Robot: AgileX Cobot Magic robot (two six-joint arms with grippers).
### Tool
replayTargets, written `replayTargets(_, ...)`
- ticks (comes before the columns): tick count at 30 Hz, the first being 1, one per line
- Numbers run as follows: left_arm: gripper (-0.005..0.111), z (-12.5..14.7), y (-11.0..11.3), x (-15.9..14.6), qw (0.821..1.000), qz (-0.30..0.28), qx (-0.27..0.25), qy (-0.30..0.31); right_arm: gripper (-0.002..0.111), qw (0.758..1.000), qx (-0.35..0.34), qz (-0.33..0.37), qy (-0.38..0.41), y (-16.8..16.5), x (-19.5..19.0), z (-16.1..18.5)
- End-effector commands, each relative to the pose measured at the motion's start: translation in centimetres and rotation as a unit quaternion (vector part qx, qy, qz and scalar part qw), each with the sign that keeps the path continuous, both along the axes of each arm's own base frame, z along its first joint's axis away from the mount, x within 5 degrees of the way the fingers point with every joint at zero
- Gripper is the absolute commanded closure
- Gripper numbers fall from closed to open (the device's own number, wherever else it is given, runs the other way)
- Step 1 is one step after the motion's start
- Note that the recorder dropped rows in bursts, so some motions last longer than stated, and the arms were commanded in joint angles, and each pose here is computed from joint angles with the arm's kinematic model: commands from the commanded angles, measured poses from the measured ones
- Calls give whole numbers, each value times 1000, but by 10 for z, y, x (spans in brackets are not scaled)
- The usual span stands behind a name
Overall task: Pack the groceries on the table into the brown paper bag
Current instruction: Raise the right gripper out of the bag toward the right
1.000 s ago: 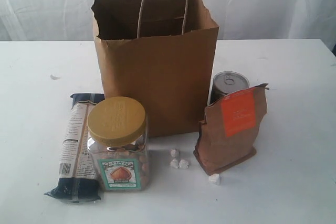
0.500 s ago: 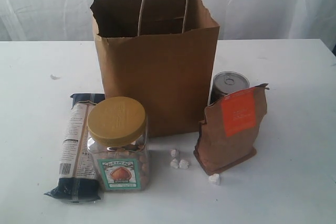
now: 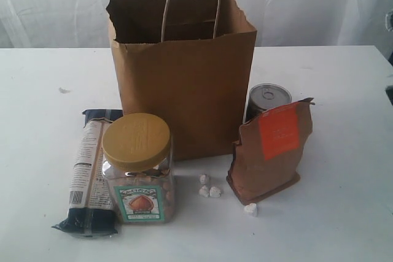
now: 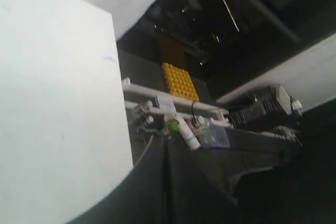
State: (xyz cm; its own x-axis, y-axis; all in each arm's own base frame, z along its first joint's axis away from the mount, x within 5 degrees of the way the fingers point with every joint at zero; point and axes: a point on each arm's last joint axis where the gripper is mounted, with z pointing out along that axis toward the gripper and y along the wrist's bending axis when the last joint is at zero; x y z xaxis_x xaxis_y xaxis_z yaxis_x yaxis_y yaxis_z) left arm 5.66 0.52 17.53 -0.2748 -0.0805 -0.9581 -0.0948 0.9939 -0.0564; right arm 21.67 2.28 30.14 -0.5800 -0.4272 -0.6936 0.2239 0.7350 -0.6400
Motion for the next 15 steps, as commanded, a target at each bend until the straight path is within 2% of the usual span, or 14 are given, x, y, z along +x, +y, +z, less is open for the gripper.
replayTargets(1, 107, -1, 0, 0, 1000, 1, -5, 1, 108, 997, -40, -19, 55, -11, -4, -27)
replayTargets(4, 107, -1, 0, 0, 1000, 1, -5, 1, 108, 998, 4, -54, 21, -15, -10, -31)
replayTargets(5, 107, -1, 0, 0, 1000, 1, -5, 1, 108, 995, 58, -80, -26, -17, -14, -28)
replayTargets(7, 107, -1, 0, 0, 1000, 1, -5, 1, 108, 973, 183, -85, -109, -15, -21, -21)
replayTargets(9, 107, -1, 0, 0, 1000, 1, -5, 1, 108, 916, 362, -31, -173, -3, -26, -13)
replayTargets(10, 107, -1, 0, 0, 1000, 1, -5, 1, 108, 854, 482, 7, -196, 9, -29, -5)
replayTargets(11, 107, -1, 0, 0, 1000, 1, -5, 1, 108, 821, 532, 62, -197, 20, -30, 2)
replayTargets(12, 107, -1, 0, 0, 1000, 1, -5, 1, 108, 798, 553, 160, -178, 36, -32, 15)
replayTargets(13, 107, -1, 0, 0, 1000, 1, -5, 1, 108, 792, 552, 209, -159, 45, -34, 23)
replayTargets(14, 107, -1, 0, 0, 1000, 1, -5, 1, 108, 794, 527, 283, -107, 58, -38, 29)
replayTargets(15, 107, -1, 0, 0, 1000, 1, -5, 1, 108, 791, 523, 308, -80, 64, -39, 31)
